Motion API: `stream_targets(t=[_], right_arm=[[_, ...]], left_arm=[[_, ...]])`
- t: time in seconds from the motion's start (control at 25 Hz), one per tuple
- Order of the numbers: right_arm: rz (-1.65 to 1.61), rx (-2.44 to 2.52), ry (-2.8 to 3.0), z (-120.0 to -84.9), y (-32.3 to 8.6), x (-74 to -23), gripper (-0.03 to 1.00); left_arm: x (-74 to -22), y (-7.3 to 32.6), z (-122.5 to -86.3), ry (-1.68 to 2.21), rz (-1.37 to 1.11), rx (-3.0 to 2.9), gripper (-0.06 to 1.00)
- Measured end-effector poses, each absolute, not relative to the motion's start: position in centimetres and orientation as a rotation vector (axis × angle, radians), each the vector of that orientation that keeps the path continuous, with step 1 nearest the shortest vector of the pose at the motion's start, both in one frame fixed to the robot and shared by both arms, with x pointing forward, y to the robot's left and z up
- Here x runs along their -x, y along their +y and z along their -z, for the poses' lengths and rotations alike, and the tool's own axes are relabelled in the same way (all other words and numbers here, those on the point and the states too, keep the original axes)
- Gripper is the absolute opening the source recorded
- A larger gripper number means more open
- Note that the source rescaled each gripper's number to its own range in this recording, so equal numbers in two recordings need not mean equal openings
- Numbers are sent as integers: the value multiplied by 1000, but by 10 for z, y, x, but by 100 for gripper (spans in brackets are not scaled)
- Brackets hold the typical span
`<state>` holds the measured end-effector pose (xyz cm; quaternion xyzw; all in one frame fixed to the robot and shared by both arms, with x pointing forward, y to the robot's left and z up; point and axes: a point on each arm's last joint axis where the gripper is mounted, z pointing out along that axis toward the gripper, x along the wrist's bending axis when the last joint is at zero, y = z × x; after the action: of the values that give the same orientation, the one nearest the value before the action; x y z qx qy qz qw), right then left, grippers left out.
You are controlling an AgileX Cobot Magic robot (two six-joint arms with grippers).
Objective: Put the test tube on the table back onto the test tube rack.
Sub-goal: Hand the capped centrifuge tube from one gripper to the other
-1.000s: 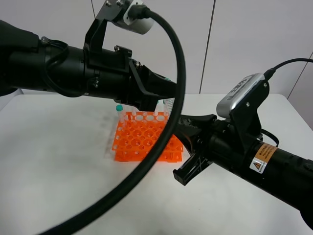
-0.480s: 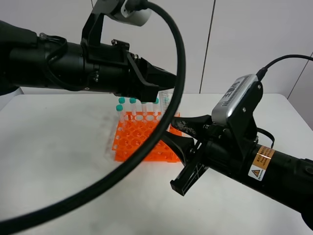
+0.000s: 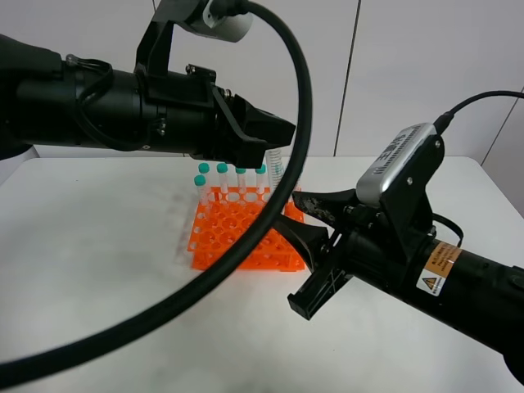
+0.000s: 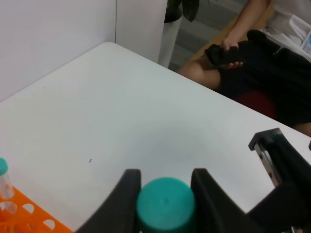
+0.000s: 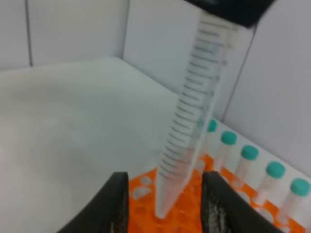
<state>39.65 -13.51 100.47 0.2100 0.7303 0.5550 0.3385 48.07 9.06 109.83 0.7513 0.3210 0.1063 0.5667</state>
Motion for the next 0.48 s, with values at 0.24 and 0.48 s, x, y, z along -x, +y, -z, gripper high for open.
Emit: stream_targets(t=[0.24, 0.48], right_arm=[[-1348, -573, 1968, -997, -138, -397, 58], [-1336, -635, 1980, -995, -140, -398, 97]], left_arm=[[-481, 91, -1098, 756, -253, -1765, 0], [-481, 91, -1098, 758, -257, -1765, 0]])
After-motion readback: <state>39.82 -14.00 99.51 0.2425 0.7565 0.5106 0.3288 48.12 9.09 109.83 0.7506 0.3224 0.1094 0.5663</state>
